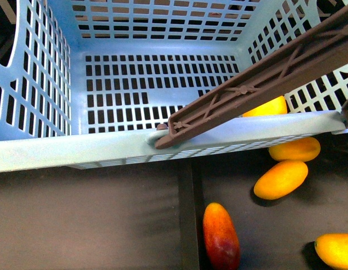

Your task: Pick lemon and mango into basket

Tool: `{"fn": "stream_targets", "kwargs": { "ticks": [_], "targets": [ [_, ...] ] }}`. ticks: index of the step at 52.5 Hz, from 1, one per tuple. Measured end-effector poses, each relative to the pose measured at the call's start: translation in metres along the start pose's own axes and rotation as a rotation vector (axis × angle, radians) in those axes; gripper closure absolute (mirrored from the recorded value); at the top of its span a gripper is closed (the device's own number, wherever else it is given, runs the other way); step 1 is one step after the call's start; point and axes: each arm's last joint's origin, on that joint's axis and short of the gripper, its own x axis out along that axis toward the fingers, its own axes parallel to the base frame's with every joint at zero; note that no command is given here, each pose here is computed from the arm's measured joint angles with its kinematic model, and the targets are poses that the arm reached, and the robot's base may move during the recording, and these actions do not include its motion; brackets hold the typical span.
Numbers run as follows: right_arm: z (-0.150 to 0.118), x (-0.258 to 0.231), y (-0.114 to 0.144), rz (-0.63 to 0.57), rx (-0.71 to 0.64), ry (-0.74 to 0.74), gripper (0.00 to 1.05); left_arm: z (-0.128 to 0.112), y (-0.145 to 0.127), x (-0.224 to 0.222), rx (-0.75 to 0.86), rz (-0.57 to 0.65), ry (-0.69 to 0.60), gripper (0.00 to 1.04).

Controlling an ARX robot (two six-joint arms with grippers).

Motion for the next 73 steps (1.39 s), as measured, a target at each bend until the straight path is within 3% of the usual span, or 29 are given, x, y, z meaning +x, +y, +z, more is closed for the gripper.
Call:
{"fn": "stream_targets", "kwargs": {
  "ticks": [7, 24, 42, 56, 73],
  "targets": [
    [-0.012, 0.021, 0.012, -0.003, -0.004, 0.032, 0.09, 0.0, 0.0, 0.0, -0.001, -0.005, 0.005, 1.0],
    [-0.034, 0.042, 0.011, -0.035, 0.007, 0.09, 0.09, 0.0, 0.0, 0.0, -0.001, -0.003, 0.003, 1.0],
    [-0.029, 0.057, 0.021, -0.055, 0.004, 0.087, 0.09, 0.0, 0.0, 0.0, -0.001, -0.004, 0.005, 1.0],
    [-0.035, 0.066, 0.023, -0.079, -0.023, 0.098, 0.39, 0.0, 0.0, 0.0, -0.001, -0.003, 0.003, 1.0],
    [-0.022, 0.04, 0.01, -0.03, -0.113, 0.034, 0.45, 0.0, 0.0, 0.0, -0.001, -0.004, 0.004, 1.0]
  ]
}}
